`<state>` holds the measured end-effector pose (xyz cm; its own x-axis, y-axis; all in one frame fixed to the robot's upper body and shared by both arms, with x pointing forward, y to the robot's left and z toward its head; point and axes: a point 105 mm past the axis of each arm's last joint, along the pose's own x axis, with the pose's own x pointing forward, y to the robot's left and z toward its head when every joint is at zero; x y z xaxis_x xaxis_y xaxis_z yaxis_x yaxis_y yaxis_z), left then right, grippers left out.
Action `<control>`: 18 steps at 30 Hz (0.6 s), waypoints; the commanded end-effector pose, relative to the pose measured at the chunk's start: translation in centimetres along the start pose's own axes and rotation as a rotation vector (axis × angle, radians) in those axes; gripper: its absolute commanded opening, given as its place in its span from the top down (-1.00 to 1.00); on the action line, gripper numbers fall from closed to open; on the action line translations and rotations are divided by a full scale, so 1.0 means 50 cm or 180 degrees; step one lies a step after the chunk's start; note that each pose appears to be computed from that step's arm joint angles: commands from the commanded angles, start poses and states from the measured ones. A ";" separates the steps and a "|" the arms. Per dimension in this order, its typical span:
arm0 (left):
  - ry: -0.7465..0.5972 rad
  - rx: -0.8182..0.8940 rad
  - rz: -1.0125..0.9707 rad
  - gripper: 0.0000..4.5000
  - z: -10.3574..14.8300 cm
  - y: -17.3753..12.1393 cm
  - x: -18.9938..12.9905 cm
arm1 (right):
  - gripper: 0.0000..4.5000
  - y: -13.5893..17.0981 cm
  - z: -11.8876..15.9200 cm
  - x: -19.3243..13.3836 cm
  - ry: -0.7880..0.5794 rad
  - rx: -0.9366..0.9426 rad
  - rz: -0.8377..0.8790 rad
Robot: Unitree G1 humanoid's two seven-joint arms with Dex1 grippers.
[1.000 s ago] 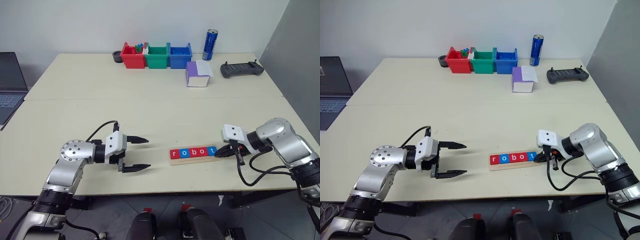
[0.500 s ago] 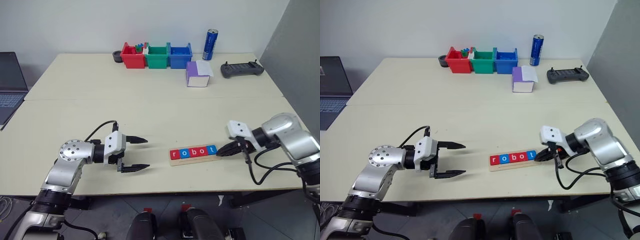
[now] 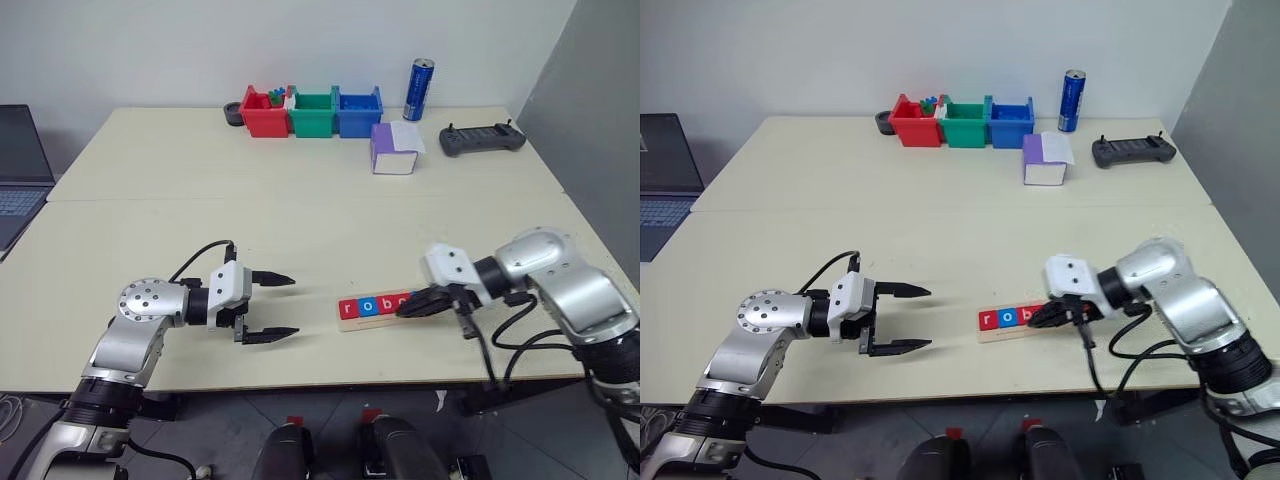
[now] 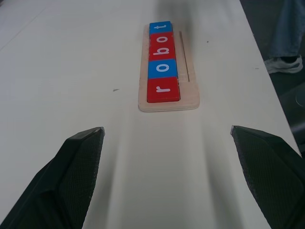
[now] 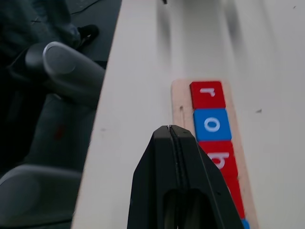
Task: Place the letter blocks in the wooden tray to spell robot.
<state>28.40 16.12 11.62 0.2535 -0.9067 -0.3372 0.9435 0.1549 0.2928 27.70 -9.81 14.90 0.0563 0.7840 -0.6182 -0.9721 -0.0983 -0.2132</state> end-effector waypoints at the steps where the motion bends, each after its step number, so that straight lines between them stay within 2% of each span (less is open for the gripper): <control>1: 0.0006 0.0121 0.0016 -1.00 0.010 0.004 -0.005 | 0.92 -0.026 -0.012 -0.011 0.0133 0.0061 -0.0253; 4: 0.0015 0.0124 0.0021 -1.00 0.009 0.004 -0.008 | 0.63 -0.030 -0.039 -0.036 0.0263 0.0143 -0.0234; 14: 0.0021 0.0123 0.0020 -1.00 0.008 0.003 -0.008 | -0.95 -0.042 -0.081 -0.068 0.0413 0.0075 -0.0128; 18: 0.0018 0.0133 0.0014 -1.00 0.010 0.004 -0.008 | -0.98 -0.046 -0.103 -0.061 0.0515 0.0012 -0.0062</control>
<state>28.31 16.27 11.46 0.2543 -0.9044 -0.3426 0.9429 0.1530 0.2959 30.85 -15.23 13.12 0.1183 0.6861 -0.7178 -0.9786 -0.0419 -0.2014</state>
